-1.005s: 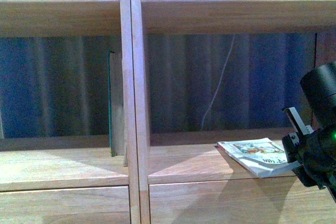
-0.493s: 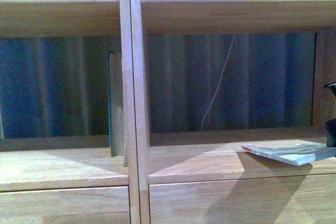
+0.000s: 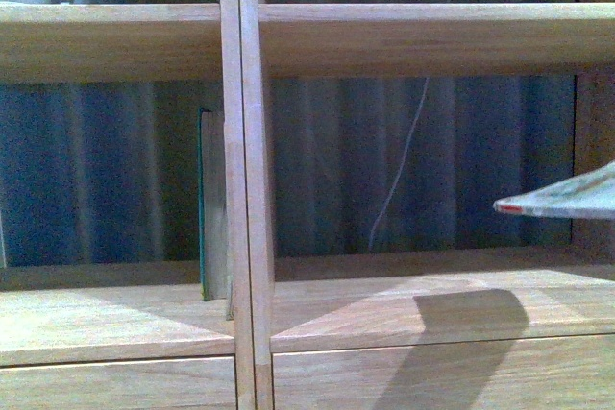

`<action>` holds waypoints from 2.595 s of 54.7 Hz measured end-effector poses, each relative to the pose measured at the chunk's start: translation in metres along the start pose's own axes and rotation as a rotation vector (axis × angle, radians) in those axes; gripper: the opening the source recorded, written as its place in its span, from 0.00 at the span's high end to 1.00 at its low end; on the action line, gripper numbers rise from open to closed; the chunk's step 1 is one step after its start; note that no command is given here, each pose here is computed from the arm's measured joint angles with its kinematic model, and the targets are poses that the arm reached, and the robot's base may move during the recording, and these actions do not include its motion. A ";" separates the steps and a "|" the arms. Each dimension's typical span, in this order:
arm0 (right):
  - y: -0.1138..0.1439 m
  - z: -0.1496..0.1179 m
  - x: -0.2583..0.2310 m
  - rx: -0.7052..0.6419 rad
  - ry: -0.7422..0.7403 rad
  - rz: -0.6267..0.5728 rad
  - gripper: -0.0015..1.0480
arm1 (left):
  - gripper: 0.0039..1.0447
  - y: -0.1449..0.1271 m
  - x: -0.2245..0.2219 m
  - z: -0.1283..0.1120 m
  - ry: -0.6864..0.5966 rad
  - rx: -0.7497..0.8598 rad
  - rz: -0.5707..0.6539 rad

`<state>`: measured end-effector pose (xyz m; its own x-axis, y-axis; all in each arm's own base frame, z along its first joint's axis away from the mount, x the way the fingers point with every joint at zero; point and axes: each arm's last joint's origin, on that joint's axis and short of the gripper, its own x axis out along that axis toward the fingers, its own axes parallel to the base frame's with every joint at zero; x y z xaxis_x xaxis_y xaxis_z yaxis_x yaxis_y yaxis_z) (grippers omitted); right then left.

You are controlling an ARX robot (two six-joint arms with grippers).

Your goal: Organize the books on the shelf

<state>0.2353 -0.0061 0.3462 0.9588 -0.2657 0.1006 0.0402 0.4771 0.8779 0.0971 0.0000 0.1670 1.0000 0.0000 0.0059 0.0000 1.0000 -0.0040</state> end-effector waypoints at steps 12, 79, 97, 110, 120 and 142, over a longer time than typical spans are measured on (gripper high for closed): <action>0.036 0.011 -0.037 -0.048 -0.049 0.189 0.93 | 0.07 0.000 0.000 0.000 0.000 0.000 0.000; 0.103 -0.054 -0.044 -0.155 0.130 0.464 0.93 | 0.07 0.022 0.088 0.150 0.151 -0.452 -0.560; 0.135 -0.073 -0.071 -0.102 0.215 0.599 0.93 | 0.07 -0.013 0.117 0.179 0.159 -0.710 -0.753; 0.143 -0.079 -0.079 -0.096 0.242 0.635 0.93 | 0.07 -0.030 0.121 0.201 0.077 -0.847 -0.817; 0.146 -0.080 -0.082 -0.089 0.250 0.643 0.93 | 0.07 -0.041 0.118 0.217 0.034 -0.901 -0.890; 0.163 -0.084 -0.100 -0.033 0.305 0.711 0.93 | 0.07 -0.052 0.121 0.226 0.024 -0.969 -0.910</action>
<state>0.1699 0.1690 0.4398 0.7921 0.3538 0.4974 -0.6103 0.4731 0.6353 0.2167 -0.0509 0.3941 0.6407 -0.6733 0.3691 0.6593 0.2361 -0.7138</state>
